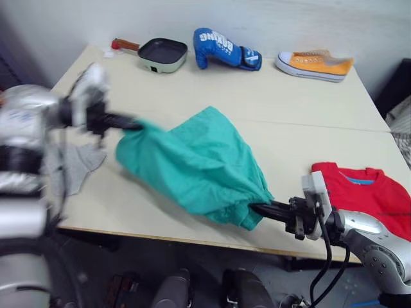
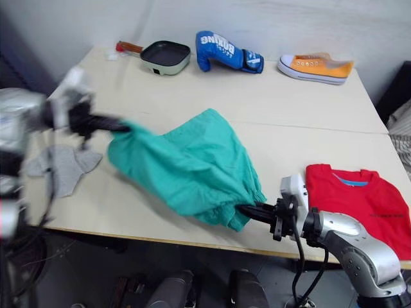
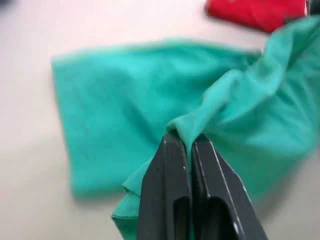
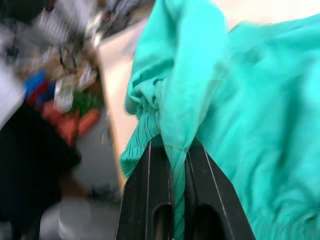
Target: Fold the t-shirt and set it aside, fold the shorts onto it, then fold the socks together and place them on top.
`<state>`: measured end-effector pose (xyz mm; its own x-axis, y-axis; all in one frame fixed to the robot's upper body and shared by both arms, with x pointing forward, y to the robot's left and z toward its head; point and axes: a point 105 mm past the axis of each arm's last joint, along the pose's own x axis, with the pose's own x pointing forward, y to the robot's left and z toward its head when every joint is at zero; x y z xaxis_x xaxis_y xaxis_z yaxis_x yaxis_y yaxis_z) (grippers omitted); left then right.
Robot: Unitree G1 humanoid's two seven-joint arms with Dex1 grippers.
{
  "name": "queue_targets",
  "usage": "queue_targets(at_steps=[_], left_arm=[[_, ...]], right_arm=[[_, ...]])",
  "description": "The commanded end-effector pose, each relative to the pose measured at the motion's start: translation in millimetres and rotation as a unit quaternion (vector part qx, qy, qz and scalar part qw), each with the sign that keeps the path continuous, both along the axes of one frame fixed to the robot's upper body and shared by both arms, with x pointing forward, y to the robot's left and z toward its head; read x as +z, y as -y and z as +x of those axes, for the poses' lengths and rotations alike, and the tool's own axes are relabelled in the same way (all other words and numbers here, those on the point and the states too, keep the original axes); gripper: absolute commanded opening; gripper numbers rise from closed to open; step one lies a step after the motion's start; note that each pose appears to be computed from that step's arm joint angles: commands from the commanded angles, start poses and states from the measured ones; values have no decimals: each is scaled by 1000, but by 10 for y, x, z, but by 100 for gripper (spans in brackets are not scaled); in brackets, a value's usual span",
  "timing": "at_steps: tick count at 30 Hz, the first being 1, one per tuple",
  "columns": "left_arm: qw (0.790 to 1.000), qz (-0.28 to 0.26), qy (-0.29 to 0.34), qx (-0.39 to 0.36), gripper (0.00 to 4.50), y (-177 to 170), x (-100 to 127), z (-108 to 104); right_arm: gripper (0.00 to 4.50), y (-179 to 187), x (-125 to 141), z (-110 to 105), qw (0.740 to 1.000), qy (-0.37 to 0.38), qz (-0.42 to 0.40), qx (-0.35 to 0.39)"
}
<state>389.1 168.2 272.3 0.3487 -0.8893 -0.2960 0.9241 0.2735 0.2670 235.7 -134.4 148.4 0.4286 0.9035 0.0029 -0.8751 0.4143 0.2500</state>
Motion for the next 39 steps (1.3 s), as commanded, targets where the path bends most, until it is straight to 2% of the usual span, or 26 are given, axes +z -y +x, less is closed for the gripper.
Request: queue_targets(at_steps=[1, 3, 5, 8, 11, 13, 17, 20, 23, 25, 26, 28, 30, 32, 34, 37, 39], left_arm=[[991, -13, 111, 73, 3, 278, 276, 360], [980, -57, 150, 114, 3, 519, 453, 508], [975, -77, 154, 143, 3, 692, 476, 597], [975, -38, 156, 154, 3, 882, 278, 665], [978, 0, 122, 167, 3, 1018, -59, 717], [981, 11, 95, 168, 46, 1081, -222, 718], [981, 30, 85, 169, 162, 1119, -353, 719], [975, 31, 109, 194, 260, 1020, -291, 765], [965, 8, 132, 225, 360, 863, -146, 810], [969, -20, 126, 210, 425, 756, -51, 772], [977, -23, 112, 178, 450, 728, -66, 713], [987, 22, 107, 115, 450, 613, -197, 589], [988, 84, 114, 63, 450, 409, -381, 456], [978, 161, 132, 24, 450, 151, -595, 324], [962, 226, 152, -4, 450, -64, -780, 210], [937, 285, 203, -3, 450, -261, -928, 160], [924, 301, 235, 0, 450, -285, -971, 164]], right_arm=[[0, 101, 80, 55, 997, -26, 48, -62], [0, 143, 46, 89, 993, -46, 60, -94], [0, 169, -31, 128, 988, -70, 49, -125], [0, 209, -135, 215, 980, -86, 14, -177], [0, 257, -139, 324, 971, -61, -24, -230], [0, 295, -127, 371, 965, -52, -37, -254], [118, 357, -47, 367, 959, -51, -33, -275], [227, 422, 23, 283, 958, -27, -62, -279], [338, 471, 134, 217, 956, 1, -83, -281], [411, 424, 212, 139, 955, 47, -143, -257], [443, 370, 224, 95, 953, 68, -176, -238], [447, 227, 205, -8, 946, 106, -239, -190], [447, 60, 191, -100, 945, 129, -260, -150], [447, -61, 153, -142, 939, 153, -283, -124], [447, -105, 73, -128, 920, 187, -329, -106], [447, -134, -35, -22, 902, 218, -356, -112], [447, -143, -106, 37, 890, 236, -375, -108]])
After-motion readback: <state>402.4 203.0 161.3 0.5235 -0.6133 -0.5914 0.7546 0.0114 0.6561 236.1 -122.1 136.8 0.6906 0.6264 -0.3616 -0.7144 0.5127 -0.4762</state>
